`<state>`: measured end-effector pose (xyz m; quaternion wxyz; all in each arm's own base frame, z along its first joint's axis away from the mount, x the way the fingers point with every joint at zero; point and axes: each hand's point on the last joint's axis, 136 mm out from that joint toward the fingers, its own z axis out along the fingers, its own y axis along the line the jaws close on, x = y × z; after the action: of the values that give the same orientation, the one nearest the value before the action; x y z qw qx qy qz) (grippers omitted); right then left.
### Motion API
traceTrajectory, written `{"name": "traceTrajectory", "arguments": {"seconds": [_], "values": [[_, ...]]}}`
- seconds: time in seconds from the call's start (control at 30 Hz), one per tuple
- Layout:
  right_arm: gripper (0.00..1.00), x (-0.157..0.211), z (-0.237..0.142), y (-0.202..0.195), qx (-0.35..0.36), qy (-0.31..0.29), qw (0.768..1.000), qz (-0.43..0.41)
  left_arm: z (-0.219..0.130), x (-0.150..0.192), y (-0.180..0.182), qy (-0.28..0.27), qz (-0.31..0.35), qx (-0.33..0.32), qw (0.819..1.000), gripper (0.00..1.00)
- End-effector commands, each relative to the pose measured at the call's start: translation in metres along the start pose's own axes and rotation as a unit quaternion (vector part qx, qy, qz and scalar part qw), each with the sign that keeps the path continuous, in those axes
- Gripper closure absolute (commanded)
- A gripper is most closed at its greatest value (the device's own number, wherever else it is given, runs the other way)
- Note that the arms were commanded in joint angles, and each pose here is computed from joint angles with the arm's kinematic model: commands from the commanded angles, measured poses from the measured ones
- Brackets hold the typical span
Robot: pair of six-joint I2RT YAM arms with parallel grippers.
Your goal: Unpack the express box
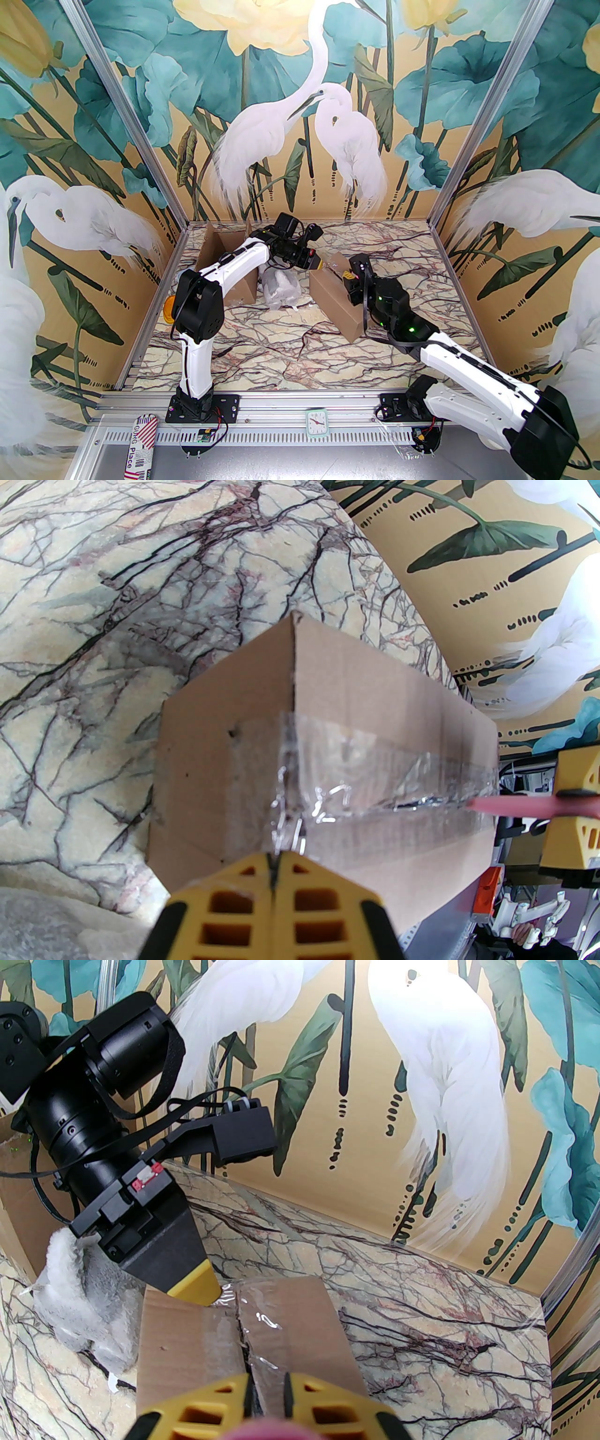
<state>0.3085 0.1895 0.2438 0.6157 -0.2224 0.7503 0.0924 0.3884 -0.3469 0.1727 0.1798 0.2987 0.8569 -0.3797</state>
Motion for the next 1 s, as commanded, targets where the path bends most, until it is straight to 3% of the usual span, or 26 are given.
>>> {"name": "traceTrajectory", "arguments": {"seconds": [0.0,0.37,0.67,0.97], "values": [[1.00,-0.020,0.003,-0.001,-0.002,-0.030,0.999,-0.011,-0.004,0.010,-0.013,0.022,0.006,0.000,1.000,0.98],[1.00,-0.016,-0.002,-0.004,-0.005,-0.005,1.000,-0.010,-0.004,0.010,-0.002,0.019,-0.002,-0.026,0.999,1.00],[1.00,0.009,-0.029,-0.006,-0.009,0.026,0.999,0.037,-0.008,0.003,0.009,-0.005,-0.027,-0.050,0.998,1.00],[1.00,0.027,-0.031,-0.002,-0.018,0.052,0.998,0.040,-0.008,0.001,0.009,-0.010,-0.033,-0.048,0.998,1.00]]}}
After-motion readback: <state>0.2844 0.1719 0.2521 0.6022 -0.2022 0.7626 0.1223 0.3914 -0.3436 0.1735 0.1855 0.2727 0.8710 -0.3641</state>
